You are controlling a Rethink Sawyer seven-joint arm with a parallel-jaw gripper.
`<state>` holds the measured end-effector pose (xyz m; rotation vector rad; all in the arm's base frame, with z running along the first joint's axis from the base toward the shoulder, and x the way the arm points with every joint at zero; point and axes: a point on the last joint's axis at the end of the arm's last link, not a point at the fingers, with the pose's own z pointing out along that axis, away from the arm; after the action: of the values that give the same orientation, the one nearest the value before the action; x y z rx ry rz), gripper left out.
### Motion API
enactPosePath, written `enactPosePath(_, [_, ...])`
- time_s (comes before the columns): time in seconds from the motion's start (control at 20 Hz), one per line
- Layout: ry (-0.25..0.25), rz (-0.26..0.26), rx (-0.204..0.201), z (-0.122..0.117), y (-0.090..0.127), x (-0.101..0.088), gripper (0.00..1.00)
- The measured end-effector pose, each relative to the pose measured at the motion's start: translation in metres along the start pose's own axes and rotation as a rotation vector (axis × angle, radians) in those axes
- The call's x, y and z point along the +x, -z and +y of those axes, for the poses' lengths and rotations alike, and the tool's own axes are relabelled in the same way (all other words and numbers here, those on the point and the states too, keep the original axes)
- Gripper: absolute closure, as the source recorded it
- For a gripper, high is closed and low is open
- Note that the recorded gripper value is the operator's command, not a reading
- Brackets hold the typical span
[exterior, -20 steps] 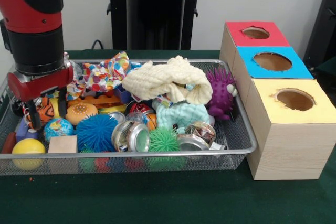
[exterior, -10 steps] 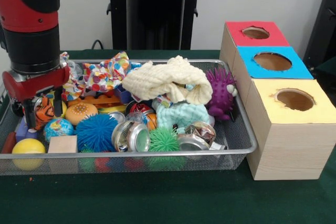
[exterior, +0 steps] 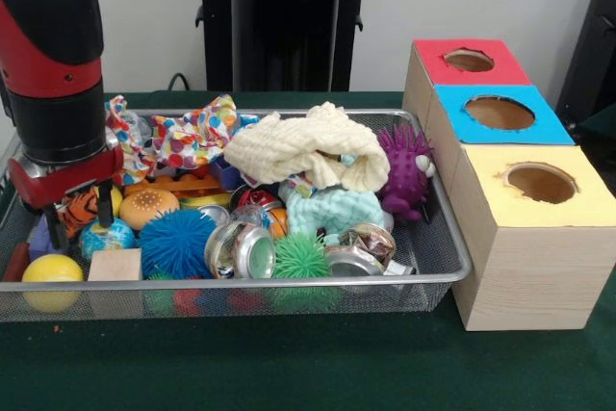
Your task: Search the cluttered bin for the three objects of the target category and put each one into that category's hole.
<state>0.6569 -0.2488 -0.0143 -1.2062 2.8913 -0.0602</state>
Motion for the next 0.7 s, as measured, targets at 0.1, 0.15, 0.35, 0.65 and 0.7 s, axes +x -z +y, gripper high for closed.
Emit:
enactPosePath(0.1, [-0.004, 0.017, 0.0, -0.004, 0.004, 0.004, 0.0])
enactPosePath(0.15, [-0.004, 0.022, 0.0, -0.004, 0.004, 0.005, 0.0])
enactPosePath(0.35, [-0.005, 0.055, -0.008, -0.005, 0.006, 0.012, 0.0])
enactPosePath(0.65, [-0.006, 0.109, -0.032, 0.002, 0.002, 0.025, 0.0])
enactPosePath(0.7, [-0.006, 0.117, -0.036, 0.003, 0.001, 0.027, 0.0])
